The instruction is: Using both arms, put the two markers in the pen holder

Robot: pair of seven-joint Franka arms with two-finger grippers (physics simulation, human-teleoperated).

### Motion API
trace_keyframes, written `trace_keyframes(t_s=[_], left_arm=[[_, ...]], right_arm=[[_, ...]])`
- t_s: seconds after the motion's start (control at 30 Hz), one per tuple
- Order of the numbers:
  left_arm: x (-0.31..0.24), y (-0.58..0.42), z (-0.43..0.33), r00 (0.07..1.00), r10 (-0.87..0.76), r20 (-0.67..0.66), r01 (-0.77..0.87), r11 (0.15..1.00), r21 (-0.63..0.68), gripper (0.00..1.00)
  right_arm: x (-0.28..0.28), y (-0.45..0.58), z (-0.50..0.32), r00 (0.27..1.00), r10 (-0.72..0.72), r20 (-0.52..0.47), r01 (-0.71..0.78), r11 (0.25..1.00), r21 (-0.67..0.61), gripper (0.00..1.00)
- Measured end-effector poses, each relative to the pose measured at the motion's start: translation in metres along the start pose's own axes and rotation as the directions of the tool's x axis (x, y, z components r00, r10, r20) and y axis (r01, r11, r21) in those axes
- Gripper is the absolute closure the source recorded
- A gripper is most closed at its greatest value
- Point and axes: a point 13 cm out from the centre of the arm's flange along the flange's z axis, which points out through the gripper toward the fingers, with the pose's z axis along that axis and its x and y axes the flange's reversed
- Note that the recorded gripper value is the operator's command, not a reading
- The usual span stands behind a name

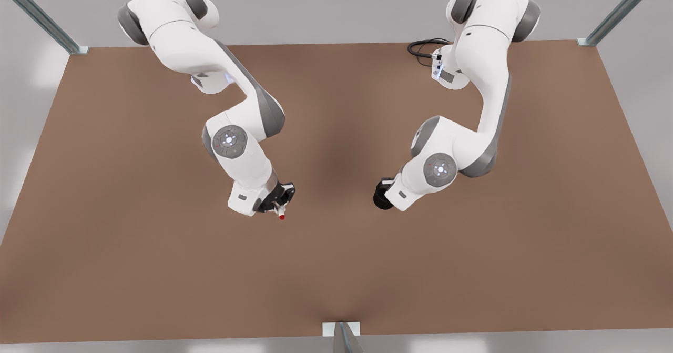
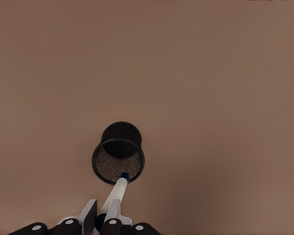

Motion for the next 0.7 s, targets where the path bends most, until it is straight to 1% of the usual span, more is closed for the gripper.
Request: trace_keyframes(t_s=[0.13, 0.17, 0.2, 0.23, 0.37, 0.4, 0.47, 0.57, 0.63, 0.7], left_arm=[[-0.005, 0.004, 0.009, 0.999, -0.047, -0.005, 0.047, 0.999, -0.009, 0.79], [-0.005, 0.004, 0.013, 0.998, -0.056, -0.009, 0.055, 0.998, -0.013, 0.75], [-0.006, 0.005, 0.017, 0.998, -0.062, -0.009, 0.062, 0.998, -0.020, 0.06], [-0.007, 0.007, 0.020, 0.998, -0.068, -0.011, 0.067, 0.997, -0.026, 0.00], [-0.009, 0.013, 0.021, 0.996, -0.086, -0.010, 0.085, 0.996, -0.040, 0.00], [-0.017, 0.034, 0.014, 0.994, -0.110, -0.011, 0.110, 0.993, -0.040, 0.00], [-0.042, 0.110, -0.008, 0.981, -0.195, -0.021, 0.194, 0.980, -0.038, 0.00], [-0.062, 0.222, -0.031, 0.961, -0.274, -0.028, 0.272, 0.960, -0.065, 0.00], [-0.065, 0.269, -0.051, 0.959, -0.284, -0.009, 0.282, 0.955, -0.090, 0.00], [-0.057, 0.284, -0.082, 0.968, -0.251, 0.023, 0.252, 0.963, -0.097, 0.00]], right_arm=[[-0.013, 0.036, 0.006, 0.999, -0.002, 0.045, 0.003, 1.000, -0.010, 0.79], [-0.014, 0.047, 0.007, 0.999, -0.002, 0.053, 0.003, 1.000, -0.014, 0.79], [-0.015, 0.056, 0.009, 0.998, -0.001, 0.059, 0.002, 1.000, -0.017, 0.79], [-0.016, 0.063, 0.009, 0.998, 0.003, 0.066, -0.002, 1.000, -0.020, 0.79], [-0.021, 0.084, 0.011, 0.996, 0.024, 0.088, -0.022, 0.999, -0.030, 0.79], [-0.023, 0.093, 0.011, 0.995, 0.027, 0.096, -0.023, 0.999, -0.035, 0.79], [-0.024, 0.119, 0.015, 0.994, 0.022, 0.110, -0.017, 0.999, -0.043, 0.79], [-0.024, 0.161, 0.024, 0.991, 0.014, 0.136, -0.007, 0.999, -0.050, 0.79], [-0.027, 0.187, 0.024, 0.986, 0.014, 0.168, -0.004, 0.998, -0.059, 0.79], [-0.035, 0.218, 0.032, 0.977, 0.020, 0.213, -0.001, 0.996, -0.089, 0.79]])
